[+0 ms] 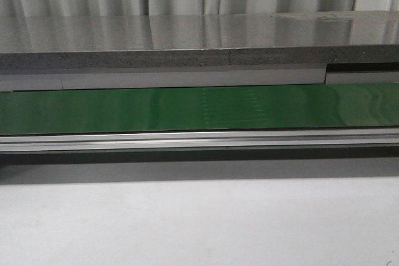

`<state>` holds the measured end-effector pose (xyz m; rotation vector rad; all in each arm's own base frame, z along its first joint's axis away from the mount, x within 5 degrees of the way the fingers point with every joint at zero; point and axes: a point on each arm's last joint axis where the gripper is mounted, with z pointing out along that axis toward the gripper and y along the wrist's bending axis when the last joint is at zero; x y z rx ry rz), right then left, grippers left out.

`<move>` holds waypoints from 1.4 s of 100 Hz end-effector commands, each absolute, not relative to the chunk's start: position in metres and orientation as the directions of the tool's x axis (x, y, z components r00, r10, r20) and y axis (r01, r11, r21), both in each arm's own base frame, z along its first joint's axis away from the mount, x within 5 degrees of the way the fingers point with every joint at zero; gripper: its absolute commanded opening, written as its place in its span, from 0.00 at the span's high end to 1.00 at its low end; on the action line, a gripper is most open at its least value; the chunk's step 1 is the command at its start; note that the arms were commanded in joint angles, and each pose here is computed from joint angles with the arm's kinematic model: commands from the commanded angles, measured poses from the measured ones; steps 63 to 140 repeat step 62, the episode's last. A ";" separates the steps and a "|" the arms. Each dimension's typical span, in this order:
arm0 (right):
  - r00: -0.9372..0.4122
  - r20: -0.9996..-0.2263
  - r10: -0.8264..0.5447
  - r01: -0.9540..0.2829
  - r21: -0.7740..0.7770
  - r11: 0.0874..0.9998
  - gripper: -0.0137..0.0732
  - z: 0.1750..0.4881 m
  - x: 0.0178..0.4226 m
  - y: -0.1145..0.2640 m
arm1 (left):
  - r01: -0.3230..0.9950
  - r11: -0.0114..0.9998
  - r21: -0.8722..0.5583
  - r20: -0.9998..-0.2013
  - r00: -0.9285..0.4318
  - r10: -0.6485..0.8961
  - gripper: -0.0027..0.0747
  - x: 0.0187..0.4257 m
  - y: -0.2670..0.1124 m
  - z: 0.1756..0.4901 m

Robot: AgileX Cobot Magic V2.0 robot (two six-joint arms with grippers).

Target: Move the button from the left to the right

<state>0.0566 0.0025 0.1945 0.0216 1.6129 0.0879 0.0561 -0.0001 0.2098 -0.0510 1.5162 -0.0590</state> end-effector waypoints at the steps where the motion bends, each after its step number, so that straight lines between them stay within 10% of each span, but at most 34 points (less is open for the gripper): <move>1: 0.077 -0.995 0.063 -0.047 0.060 0.997 0.92 0.209 0.054 0.002 | 0.018 0.995 -0.093 -0.988 0.124 -0.095 0.99 0.055 0.000 0.204; 140: 0.077 -0.995 0.063 -0.047 0.060 0.997 0.92 0.209 0.054 0.002 | 0.018 0.995 -0.093 -0.988 0.124 -0.095 0.99 0.055 0.000 0.204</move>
